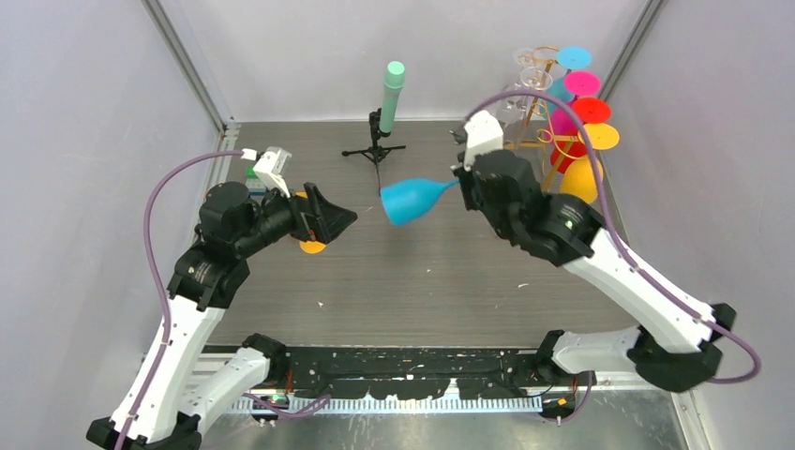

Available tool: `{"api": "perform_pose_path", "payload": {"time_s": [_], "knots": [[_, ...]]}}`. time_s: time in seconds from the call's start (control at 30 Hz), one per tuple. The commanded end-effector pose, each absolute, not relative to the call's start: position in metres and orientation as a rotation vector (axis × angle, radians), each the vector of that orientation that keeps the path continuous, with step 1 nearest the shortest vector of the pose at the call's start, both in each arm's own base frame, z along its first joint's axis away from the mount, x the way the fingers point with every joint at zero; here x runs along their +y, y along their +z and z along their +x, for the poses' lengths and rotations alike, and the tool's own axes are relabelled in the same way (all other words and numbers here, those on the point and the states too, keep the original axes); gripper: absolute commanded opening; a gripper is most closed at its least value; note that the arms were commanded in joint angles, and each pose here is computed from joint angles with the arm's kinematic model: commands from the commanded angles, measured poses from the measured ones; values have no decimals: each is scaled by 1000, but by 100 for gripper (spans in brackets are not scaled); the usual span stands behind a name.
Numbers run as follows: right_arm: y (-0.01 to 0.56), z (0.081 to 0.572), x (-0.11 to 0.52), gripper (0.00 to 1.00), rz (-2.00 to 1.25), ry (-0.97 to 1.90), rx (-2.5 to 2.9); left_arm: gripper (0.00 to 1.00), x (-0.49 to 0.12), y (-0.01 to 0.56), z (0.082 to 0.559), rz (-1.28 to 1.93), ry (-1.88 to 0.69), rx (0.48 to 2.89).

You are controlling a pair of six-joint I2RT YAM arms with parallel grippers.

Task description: Take the wine glass off the wine glass rack

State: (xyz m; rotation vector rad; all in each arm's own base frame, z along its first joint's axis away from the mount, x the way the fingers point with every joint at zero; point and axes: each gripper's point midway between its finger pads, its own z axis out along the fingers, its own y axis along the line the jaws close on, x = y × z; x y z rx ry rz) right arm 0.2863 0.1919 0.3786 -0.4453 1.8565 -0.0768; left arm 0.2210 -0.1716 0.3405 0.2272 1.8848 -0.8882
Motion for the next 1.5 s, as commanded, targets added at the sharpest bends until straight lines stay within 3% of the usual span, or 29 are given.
{"api": "perform_pose_path", "payload": {"time_s": [0.0, 0.23, 0.5, 0.87, 1.07, 1.33, 1.47], "knots": [[392, 259, 237, 1, -210, 509, 1774, 98, -189, 374, 203, 246, -1087, 1776], [376, 247, 260, 0, -47, 822, 1711, 98, -185, 418, 182, 251, -1143, 1665], [368, 254, 264, 0, 32, 854, 1694, 98, -186, 411, 180, 210, -1171, 1741], [358, 261, 273, 0, 51, 860, 1710, 78, -191, 407, 194, 80, -1243, 1730], [346, 262, 281, 0, 34, 858, 1752, 54, -188, 396, 202, 62, -1191, 1771], [332, 262, 290, 0, 2, 861, 1797, 38, -193, 377, 213, 54, -1187, 1837], [328, 261, 293, 0, -12, 861, 1815, 24, -196, 371, 216, 62, -1190, 1858]]}}
